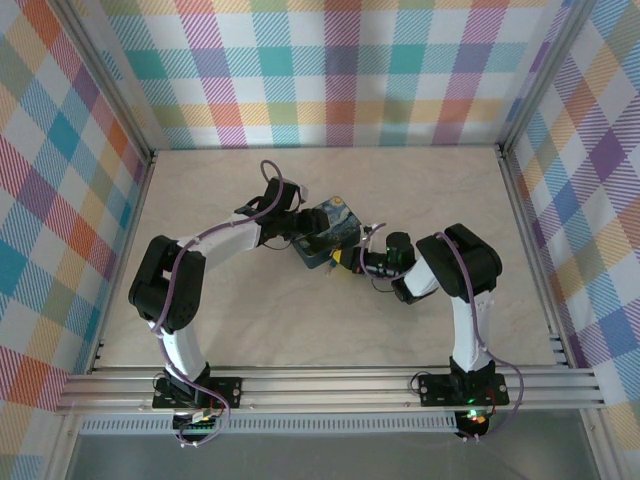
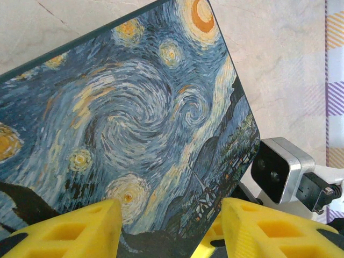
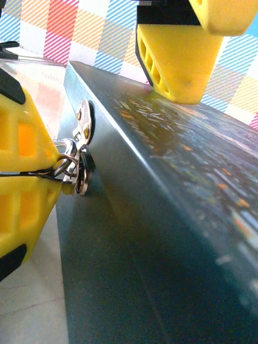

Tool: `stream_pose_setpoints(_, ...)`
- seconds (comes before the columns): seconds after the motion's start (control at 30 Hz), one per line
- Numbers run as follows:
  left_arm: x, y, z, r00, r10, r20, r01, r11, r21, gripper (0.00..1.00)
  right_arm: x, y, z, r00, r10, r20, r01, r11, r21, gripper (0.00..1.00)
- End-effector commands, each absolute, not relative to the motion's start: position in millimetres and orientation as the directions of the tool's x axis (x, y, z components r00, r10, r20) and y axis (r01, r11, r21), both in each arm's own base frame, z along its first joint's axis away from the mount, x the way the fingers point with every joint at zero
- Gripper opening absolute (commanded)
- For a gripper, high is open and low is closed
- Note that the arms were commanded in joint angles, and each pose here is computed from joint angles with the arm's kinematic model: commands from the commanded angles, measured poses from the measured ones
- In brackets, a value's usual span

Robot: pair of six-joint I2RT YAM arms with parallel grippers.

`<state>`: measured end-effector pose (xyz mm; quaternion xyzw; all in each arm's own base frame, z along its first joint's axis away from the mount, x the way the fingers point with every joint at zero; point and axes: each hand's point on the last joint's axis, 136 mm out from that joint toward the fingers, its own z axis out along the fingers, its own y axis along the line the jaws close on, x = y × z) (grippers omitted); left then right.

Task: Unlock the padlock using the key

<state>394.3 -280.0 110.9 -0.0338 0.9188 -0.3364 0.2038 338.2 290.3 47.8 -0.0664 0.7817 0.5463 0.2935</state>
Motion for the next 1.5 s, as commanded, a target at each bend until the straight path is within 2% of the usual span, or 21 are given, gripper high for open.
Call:
stream_pose_setpoints(0.0, 368, -269, 67, -0.955, -0.179, -0.235, -0.013, 0.821, -0.571, 0.52, 331, 296, 72, -0.776, 0.214, -0.593, -0.506, 0.349, 0.788, 0.04)
stream_pose_setpoints(0.37, 355, -261, 54, -0.961, -0.172, -0.217, -0.026, 0.836, -0.549, 0.52, 343, 272, 81, -0.76, 0.325, -0.564, -0.431, 0.397, 0.81, 0.02)
stream_pose_setpoints(0.8, 343, -263, 53, -0.961, -0.169, -0.219, -0.021, 0.834, -0.551, 0.52, 358, 264, 90, -0.731, 0.42, -0.538, -0.382, 0.401, 0.832, 0.0)
stream_pose_setpoints(1.03, 341, -263, 54, -0.961, -0.17, -0.22, -0.02, 0.833, -0.553, 0.53, 368, 254, 106, -0.677, 0.491, -0.548, -0.376, 0.409, 0.831, 0.0)
stream_pose_setpoints(1.3, 352, -268, 83, -0.949, -0.167, -0.268, 0.017, 0.822, -0.57, 0.62, 352, 229, 103, -0.694, 0.445, -0.565, -0.324, 0.508, 0.798, 0.0)
stream_pose_setpoints(1.47, 362, -268, 127, -0.916, -0.171, -0.364, 0.079, 0.812, -0.579, 0.7, 317, 223, 110, -0.774, 0.284, -0.565, -0.309, 0.61, 0.73, 0.0)
